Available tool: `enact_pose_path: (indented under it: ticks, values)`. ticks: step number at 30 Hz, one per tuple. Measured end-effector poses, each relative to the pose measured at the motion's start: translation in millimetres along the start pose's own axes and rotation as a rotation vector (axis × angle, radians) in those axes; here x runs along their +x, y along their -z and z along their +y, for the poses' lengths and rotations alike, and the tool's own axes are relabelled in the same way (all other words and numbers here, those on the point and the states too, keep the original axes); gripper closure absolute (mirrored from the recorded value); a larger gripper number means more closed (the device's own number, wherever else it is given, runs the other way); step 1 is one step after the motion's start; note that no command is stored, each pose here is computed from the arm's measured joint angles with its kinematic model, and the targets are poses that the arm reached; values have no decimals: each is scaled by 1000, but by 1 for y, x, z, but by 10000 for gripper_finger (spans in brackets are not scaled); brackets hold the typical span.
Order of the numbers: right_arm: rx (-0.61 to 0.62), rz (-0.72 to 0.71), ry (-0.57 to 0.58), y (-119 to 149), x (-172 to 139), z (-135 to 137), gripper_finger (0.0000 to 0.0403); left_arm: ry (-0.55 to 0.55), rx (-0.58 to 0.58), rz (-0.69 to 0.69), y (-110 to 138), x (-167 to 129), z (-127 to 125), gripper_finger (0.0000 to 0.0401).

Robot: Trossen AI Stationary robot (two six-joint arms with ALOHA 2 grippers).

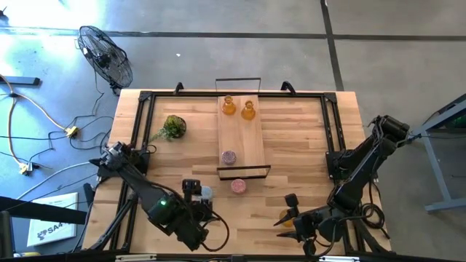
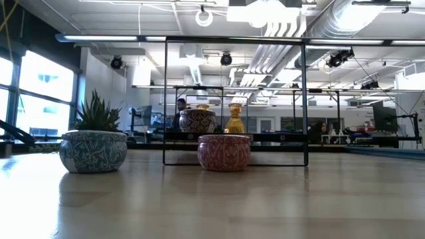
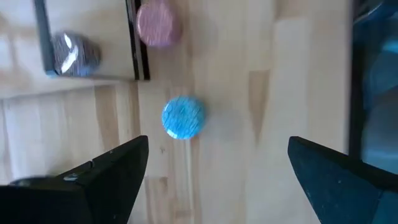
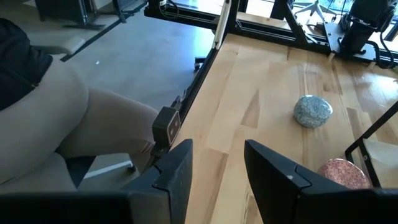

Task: Pick & Place candle stick holders
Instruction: Put the blue scented candle on the shelf

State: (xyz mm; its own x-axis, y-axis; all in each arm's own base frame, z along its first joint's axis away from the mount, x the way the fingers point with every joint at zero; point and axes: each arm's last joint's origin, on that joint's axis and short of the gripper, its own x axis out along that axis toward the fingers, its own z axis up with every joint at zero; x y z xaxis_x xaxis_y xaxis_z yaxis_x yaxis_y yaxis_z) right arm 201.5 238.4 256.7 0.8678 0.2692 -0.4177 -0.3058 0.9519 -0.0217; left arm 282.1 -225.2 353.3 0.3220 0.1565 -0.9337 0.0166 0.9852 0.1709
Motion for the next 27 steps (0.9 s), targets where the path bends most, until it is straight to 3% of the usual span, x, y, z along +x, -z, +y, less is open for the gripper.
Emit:
enact_pose_path:
  ticks: [6,10,16,20,27]
  values:
    - [-1,-1,0,0,0,0,263,-29,41,212,13,43,17,25]
    - [-1,-1,1,0,0,0,263,-82,31,258,19,61,37,25]
    - [-10,1,-2,0,0,0,263,103,-38,110,17,69,69,25]
    - [-11,3,-2,0,0,0,263,122,-117,66,28,72,85,25]
    - [-6,10,-6,1,0,0,263,183,-154,50,44,97,88,25]
